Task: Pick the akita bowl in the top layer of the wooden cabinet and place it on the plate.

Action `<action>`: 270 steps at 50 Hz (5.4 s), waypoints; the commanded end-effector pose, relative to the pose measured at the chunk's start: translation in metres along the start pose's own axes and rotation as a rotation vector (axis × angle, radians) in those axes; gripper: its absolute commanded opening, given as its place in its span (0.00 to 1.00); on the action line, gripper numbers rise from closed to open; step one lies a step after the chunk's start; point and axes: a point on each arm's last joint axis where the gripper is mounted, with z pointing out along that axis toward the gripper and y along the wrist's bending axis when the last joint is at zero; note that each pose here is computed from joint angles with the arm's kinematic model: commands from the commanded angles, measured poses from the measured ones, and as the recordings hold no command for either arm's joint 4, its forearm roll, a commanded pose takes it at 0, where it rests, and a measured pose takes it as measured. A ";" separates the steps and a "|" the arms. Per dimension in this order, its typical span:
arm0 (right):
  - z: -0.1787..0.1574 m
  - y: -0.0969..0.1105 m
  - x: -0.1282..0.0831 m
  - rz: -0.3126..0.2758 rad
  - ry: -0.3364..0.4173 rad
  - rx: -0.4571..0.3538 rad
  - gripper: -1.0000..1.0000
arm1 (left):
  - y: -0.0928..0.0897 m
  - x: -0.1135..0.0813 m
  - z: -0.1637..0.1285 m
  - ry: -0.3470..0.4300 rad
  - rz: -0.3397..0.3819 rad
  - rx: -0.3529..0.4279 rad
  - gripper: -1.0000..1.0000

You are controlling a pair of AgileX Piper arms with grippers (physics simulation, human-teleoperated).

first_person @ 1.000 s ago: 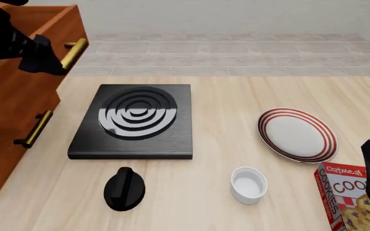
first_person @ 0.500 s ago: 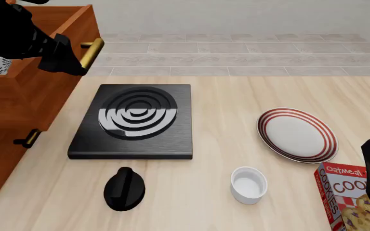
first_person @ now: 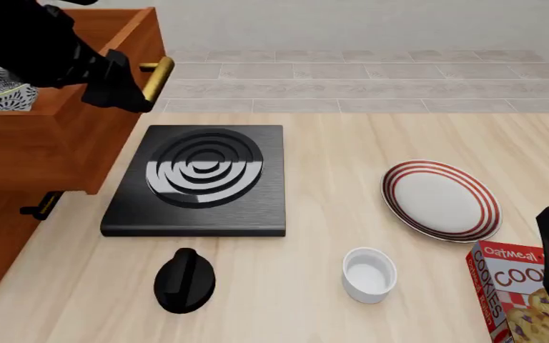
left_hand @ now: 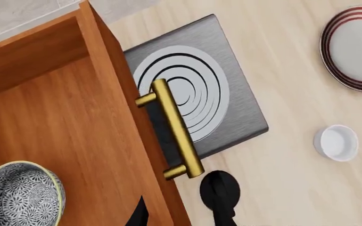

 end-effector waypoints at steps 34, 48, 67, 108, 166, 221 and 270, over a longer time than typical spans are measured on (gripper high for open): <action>0.000 0.000 -0.001 0.004 -0.002 0.000 1.00 | -0.008 -0.043 -0.024 -0.065 0.096 0.035 1.00; 0.000 0.000 -0.002 0.003 -0.003 -0.004 1.00 | 0.003 -0.047 -0.035 -0.080 0.103 0.007 1.00; 0.000 0.000 -0.002 0.002 -0.004 -0.005 1.00 | 0.016 -0.048 -0.041 -0.095 0.103 -0.027 1.00; 0.000 0.000 -0.002 -0.001 -0.006 -0.005 1.00 | 0.058 -0.049 -0.045 -0.103 -0.040 -0.128 1.00; 0.000 0.000 -0.002 -0.003 -0.005 -0.006 1.00 | 0.100 -0.029 -0.028 -0.008 -0.162 -0.206 1.00; 0.000 0.000 -0.002 -0.001 -0.007 -0.003 1.00 | 0.119 -0.015 0.011 0.069 -0.225 -0.214 1.00; 0.000 0.000 -0.002 -0.002 -0.005 -0.002 1.00 | 0.112 0.004 0.033 0.087 -0.262 -0.200 1.00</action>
